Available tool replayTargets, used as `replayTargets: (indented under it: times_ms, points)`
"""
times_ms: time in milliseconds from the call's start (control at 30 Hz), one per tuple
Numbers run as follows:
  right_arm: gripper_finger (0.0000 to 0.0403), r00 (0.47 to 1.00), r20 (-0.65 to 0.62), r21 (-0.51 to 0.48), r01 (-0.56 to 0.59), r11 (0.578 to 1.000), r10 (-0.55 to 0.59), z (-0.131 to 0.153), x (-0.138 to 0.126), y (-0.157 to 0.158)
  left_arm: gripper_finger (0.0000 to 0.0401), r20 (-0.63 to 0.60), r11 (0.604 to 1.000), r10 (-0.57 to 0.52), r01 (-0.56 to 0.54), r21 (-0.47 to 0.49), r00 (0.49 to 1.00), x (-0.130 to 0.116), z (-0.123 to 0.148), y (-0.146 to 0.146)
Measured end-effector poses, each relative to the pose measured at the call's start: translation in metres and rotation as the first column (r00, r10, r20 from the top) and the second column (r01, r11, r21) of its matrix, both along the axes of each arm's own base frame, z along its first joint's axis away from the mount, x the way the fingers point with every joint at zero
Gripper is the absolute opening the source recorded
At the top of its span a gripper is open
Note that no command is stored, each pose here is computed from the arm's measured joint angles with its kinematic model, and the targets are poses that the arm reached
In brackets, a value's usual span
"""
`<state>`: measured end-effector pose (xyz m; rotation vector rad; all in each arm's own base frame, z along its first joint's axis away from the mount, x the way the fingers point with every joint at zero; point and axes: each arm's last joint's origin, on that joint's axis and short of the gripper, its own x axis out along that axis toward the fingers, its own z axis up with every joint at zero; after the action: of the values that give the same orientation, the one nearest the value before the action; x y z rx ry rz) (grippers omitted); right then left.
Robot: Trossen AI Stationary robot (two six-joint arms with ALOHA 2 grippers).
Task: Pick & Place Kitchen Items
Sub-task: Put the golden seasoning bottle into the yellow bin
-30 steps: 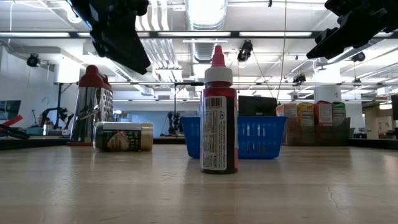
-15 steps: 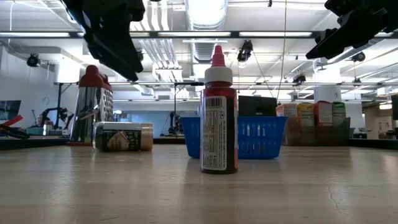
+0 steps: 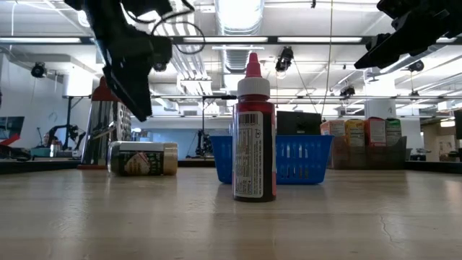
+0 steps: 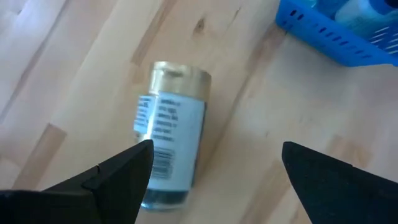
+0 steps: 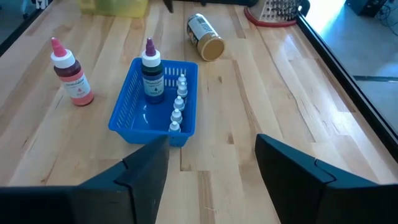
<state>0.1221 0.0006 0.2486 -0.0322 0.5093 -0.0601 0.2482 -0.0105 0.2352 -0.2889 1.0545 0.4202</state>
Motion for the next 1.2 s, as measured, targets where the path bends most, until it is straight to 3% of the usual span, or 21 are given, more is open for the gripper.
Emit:
replayTargets:
  times_ms: [300, 600, 767, 1200]
  points:
    - [0.0264, 1.000, 0.001, 0.000, 0.000, 1.000, 0.000, 0.000, 0.000, 0.000, 0.0360, -0.061, 0.994, -0.103, 0.104, 0.015, 0.993, 0.024, -0.003, 0.026]
    - [0.0292, 1.000, 0.006, 0.000, 0.000, 1.000, 0.000, 0.000, 0.000, 0.000, 0.0360, -0.364, 0.984, -0.158, 0.178, 0.023, 0.918, 0.069, -0.021, 0.041]
    - [0.0309, 1.000, 0.006, -0.002, -0.001, 1.000, 0.001, 0.001, 0.000, 0.000, 0.0360, -0.405, 0.984, -0.154, 0.176, 0.018, 0.901, 0.091, -0.033, 0.050]
    - [0.0353, 1.000, 0.007, -0.001, 0.000, 1.000, 0.000, 0.001, 0.000, 0.000, 0.0360, -0.440, 0.986, -0.168, 0.160, -0.057, 0.882, 0.086, -0.057, 0.072]
